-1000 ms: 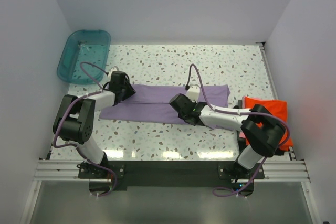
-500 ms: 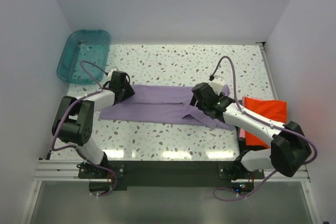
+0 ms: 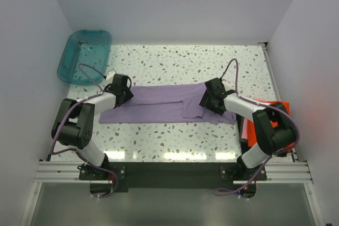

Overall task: Fold and stack the t-shirts
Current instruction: Fold the tshirt

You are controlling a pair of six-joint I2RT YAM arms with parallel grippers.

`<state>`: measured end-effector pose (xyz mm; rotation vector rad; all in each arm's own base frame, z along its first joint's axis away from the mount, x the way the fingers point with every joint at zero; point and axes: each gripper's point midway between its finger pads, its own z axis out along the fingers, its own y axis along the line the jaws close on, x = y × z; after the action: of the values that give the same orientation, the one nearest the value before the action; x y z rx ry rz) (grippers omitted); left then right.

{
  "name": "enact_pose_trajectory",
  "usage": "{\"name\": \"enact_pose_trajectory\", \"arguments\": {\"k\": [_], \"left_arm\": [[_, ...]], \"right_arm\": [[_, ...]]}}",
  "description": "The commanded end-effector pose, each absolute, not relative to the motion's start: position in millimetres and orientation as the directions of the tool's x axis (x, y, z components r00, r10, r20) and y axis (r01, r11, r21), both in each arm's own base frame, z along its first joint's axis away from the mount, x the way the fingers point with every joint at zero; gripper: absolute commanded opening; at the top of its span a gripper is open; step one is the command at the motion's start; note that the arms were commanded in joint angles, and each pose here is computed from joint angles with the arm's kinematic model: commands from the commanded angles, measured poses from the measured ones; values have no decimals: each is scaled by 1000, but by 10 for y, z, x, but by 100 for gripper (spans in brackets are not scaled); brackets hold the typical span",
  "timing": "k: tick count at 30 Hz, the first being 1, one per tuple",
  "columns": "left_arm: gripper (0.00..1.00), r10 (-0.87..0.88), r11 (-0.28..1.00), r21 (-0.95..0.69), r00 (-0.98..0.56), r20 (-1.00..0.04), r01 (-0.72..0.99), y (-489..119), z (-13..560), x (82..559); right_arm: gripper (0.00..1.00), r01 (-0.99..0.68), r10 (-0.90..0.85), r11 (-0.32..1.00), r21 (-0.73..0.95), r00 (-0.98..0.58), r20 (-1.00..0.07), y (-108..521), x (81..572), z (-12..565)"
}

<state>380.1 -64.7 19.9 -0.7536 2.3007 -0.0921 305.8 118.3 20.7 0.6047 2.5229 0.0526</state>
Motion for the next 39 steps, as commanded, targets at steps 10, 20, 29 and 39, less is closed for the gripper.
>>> {"name": "enact_pose_trajectory", "arguments": {"k": [10,20,29,39], "left_arm": [[41,-576,814,-259,-661,-481,-520,-829,-211,2771],[55,-450,879,-389,-746,-491,-275,-1606,264,2582],[52,-131,991,-64,-709,-693,-121,-1409,777,3125],[38,63,994,111,-823,-564,1,-1506,275,2871]], "right_arm": [[78,166,150,986,6,-872,-465,1285,4656,25],[92,9,-92,986,-167,-809,-581,1307,5692,406],[94,150,86,988,-39,-737,-670,1267,5381,1009],[52,197,185,980,40,-808,-559,1399,5171,459]]}}
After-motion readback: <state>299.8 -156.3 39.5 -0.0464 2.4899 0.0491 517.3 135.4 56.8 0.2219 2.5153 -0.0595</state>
